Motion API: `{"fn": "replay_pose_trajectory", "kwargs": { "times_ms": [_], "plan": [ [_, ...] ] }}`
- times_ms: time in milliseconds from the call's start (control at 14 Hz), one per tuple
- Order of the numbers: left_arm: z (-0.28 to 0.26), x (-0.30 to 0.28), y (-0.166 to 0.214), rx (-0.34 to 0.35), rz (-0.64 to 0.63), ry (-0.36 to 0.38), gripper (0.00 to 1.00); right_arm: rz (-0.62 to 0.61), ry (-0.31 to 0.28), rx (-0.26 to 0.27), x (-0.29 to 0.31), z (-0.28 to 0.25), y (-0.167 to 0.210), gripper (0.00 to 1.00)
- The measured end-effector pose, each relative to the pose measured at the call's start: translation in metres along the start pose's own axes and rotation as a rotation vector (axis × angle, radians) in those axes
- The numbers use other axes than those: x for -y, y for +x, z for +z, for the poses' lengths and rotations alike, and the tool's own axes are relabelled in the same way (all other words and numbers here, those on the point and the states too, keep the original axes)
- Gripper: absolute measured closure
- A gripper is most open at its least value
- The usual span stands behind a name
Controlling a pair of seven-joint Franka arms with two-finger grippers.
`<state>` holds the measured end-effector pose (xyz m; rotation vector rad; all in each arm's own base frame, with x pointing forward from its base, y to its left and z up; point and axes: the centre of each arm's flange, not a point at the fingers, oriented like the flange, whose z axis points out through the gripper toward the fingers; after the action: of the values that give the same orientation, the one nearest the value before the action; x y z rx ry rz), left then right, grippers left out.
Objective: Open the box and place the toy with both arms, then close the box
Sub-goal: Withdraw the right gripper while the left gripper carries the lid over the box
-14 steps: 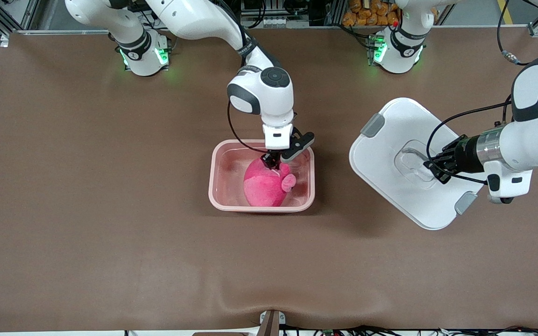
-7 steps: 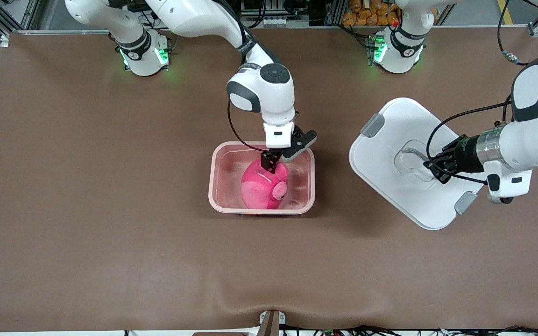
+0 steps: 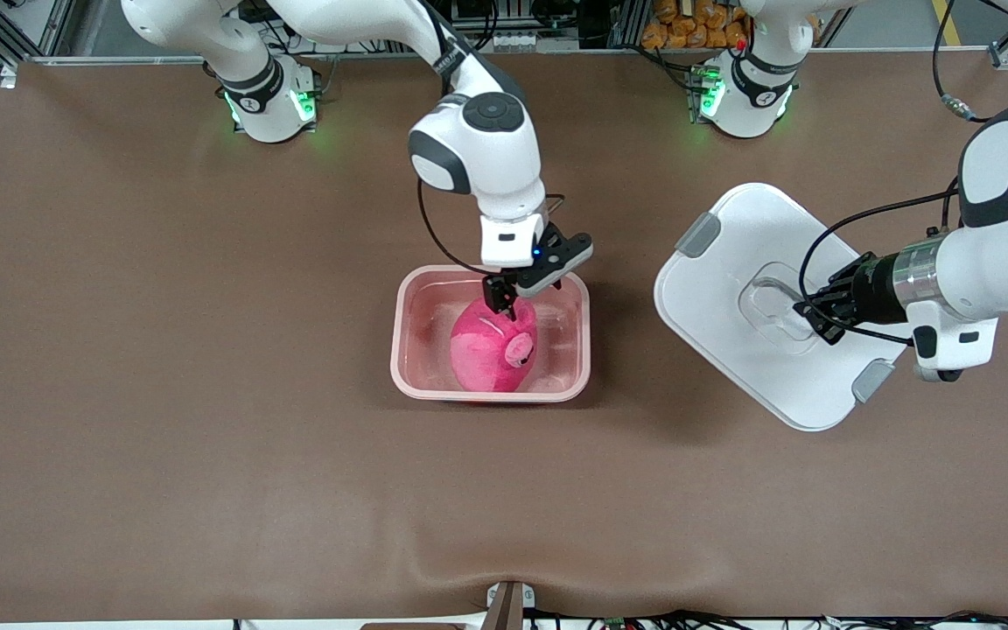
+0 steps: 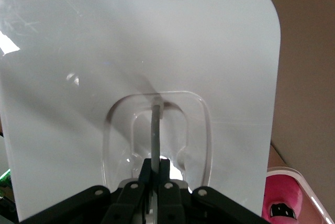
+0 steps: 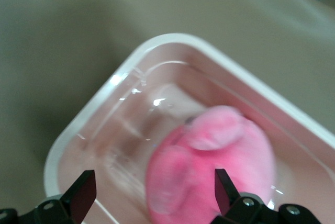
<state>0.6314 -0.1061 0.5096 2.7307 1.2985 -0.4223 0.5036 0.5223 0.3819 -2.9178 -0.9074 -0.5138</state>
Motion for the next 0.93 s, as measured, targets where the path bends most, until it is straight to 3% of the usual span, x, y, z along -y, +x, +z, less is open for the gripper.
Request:
{"fn": "replay_pose_trajectory", "kwargs": {
  "times_ms": [214, 429, 643, 929],
  "plan": [
    [0.0, -0.001, -0.002, 0.0, -0.004, 0.0, 0.93, 0.151, -0.009, 0.075, -0.083, -0.046, 0.008, 0.0],
    [0.002, -0.012, -0.022, 0.015, -0.05, -0.007, 0.93, 0.296, 0.066, 0.137, -0.18, -0.084, -0.003, 0.0],
    [0.004, -0.04, -0.068, 0.002, -0.11, -0.051, 0.93, 0.365, 0.088, 0.169, -0.285, -0.103, -0.044, 0.0],
    [0.015, -0.083, -0.148, -0.03, -0.185, -0.141, 0.93, 0.474, 0.091, 0.281, -0.373, -0.136, -0.101, 0.0]
  ]
}}
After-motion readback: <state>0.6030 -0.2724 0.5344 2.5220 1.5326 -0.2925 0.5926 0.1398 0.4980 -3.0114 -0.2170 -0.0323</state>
